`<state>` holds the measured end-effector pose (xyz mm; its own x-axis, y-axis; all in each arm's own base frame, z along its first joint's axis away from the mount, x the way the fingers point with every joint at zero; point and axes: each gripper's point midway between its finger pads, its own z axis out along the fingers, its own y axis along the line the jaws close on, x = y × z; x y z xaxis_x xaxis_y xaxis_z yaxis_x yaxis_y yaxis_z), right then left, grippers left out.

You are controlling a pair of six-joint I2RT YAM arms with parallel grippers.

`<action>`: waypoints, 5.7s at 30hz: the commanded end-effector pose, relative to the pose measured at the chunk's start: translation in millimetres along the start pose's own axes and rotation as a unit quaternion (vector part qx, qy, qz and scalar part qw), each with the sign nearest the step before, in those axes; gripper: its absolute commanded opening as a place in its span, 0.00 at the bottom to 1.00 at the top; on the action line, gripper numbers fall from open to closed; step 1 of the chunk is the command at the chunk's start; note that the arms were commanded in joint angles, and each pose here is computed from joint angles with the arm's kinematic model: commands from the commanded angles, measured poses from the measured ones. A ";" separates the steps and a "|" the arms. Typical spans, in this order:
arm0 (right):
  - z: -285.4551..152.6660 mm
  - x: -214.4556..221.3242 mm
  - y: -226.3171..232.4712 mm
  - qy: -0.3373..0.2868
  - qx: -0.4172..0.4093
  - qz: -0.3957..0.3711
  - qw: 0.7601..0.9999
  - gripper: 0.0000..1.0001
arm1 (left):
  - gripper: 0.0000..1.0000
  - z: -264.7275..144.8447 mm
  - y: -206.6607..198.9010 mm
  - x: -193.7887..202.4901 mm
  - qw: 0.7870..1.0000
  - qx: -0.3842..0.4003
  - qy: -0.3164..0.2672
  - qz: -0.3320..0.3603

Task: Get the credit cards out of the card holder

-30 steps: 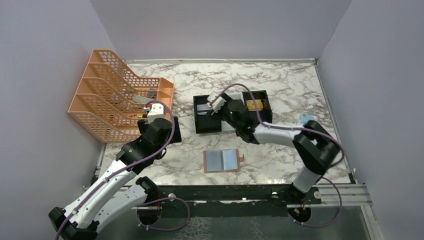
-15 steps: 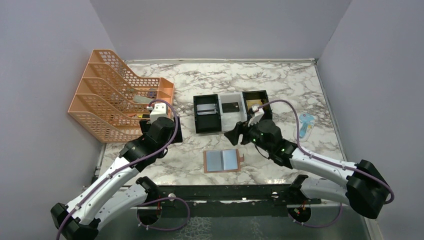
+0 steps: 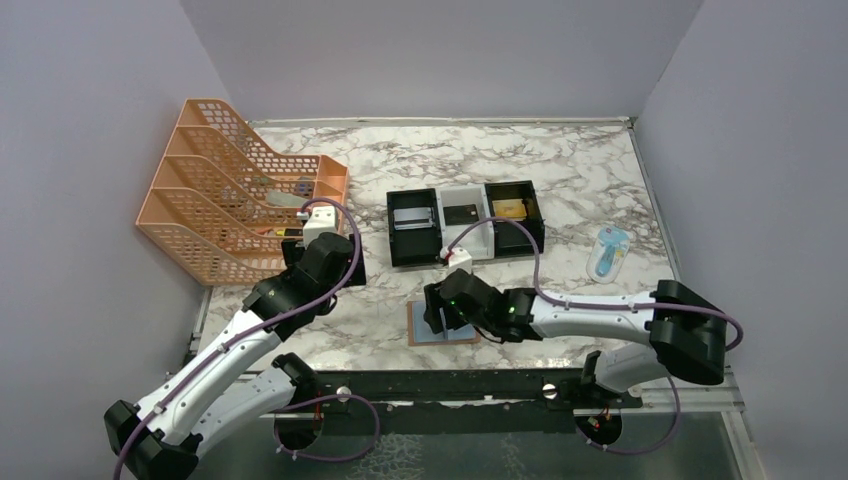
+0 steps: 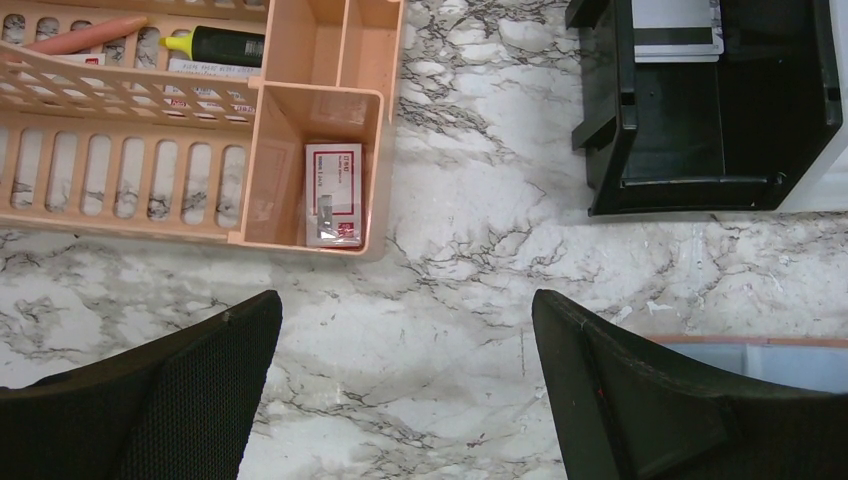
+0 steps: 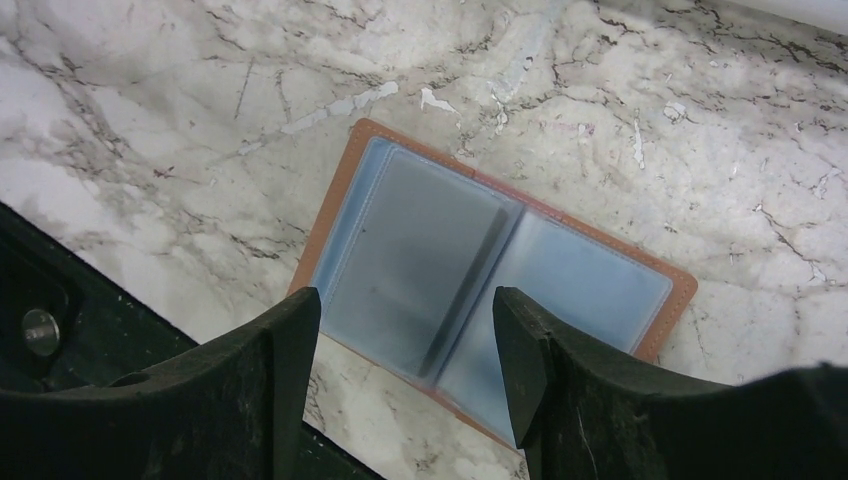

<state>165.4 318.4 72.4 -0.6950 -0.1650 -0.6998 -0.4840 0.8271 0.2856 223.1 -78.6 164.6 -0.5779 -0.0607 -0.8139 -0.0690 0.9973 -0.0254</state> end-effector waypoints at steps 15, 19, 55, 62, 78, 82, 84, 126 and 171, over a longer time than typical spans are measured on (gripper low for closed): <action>31.3 13.4 0.7 0.039 0.117 -0.025 0.992 0.61 | 0.99 -6.5 7.7 -8.1 1.000 -0.006 -0.021 -0.012; 34.8 11.3 -2.2 0.037 0.134 -0.028 0.990 0.62 | 0.99 -5.7 6.4 -7.2 1.000 -0.004 -0.017 -0.010; 39.0 27.3 -0.2 0.047 0.036 0.041 0.997 0.17 | 0.99 -14.7 -43.8 9.1 0.989 0.140 0.021 -0.031; 34.7 28.0 -2.7 0.055 -0.039 0.103 0.992 0.15 | 0.99 -26.8 -119.6 44.4 0.932 0.340 0.081 -0.094; 33.3 40.7 -25.8 0.033 -0.071 0.202 0.976 0.18 | 0.96 -38.6 -181.4 84.2 0.882 0.438 0.102 -0.141; 31.0 40.0 -26.3 0.024 -0.079 0.207 0.975 0.18 | 0.92 -39.7 -190.2 93.1 0.879 0.444 0.109 -0.136; 31.0 40.4 -26.6 0.025 -0.079 0.210 0.974 0.18 | 0.89 -39.6 -193.9 97.2 0.878 0.445 0.115 -0.132; 18.1 37.0 -18.6 0.036 -0.136 0.244 0.959 0.31 | 0.74 -19.9 -197.7 145.9 0.874 0.426 0.171 -0.161; -69.1 -23.7 -113.3 -0.193 0.046 0.276 0.940 0.39 | 0.65 -36.3 -265.2 135.1 0.830 0.515 0.178 -0.118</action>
<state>198.5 181.4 95.0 -0.5654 0.5375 -0.6256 0.0298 0.7713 0.6358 133.5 -350.8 70.1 -0.8845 -0.0761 -0.4602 0.3704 0.4853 -0.7921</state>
